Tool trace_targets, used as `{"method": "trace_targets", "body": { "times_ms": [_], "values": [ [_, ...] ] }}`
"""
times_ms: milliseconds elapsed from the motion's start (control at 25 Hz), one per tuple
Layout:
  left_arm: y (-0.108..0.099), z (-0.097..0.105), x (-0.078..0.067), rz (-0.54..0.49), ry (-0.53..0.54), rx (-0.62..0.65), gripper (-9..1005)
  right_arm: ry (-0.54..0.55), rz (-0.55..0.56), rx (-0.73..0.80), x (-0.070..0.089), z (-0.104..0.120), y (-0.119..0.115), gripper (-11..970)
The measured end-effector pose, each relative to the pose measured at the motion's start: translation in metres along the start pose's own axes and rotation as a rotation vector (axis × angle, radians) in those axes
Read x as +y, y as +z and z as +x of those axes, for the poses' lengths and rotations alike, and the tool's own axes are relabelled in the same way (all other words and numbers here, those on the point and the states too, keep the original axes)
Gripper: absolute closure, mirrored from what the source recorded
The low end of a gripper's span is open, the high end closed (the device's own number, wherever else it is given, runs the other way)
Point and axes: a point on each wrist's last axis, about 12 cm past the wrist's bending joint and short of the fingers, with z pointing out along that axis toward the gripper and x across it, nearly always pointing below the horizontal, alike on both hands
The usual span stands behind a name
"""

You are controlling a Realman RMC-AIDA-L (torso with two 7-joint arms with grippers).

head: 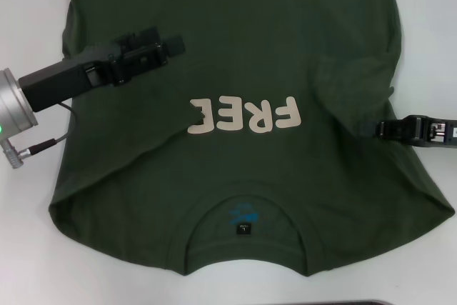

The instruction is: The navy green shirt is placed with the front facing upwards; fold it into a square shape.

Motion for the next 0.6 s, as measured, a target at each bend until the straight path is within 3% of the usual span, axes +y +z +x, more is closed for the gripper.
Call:
{"method": "trace_targets", "body": {
  "times_ms": [240, 600],
  "values": [
    [0.0, 0.002, 0.0, 0.001, -0.006, 0.0, 109, 0.004, 0.007, 0.04, -0.001, 0.002, 0.008, 949],
    [0.0, 0.002, 0.0, 0.002, -0.005, 0.0, 110, 0.009, -0.006, 0.063, -0.001, 0.002, 0.015, 846]
  ]
}}
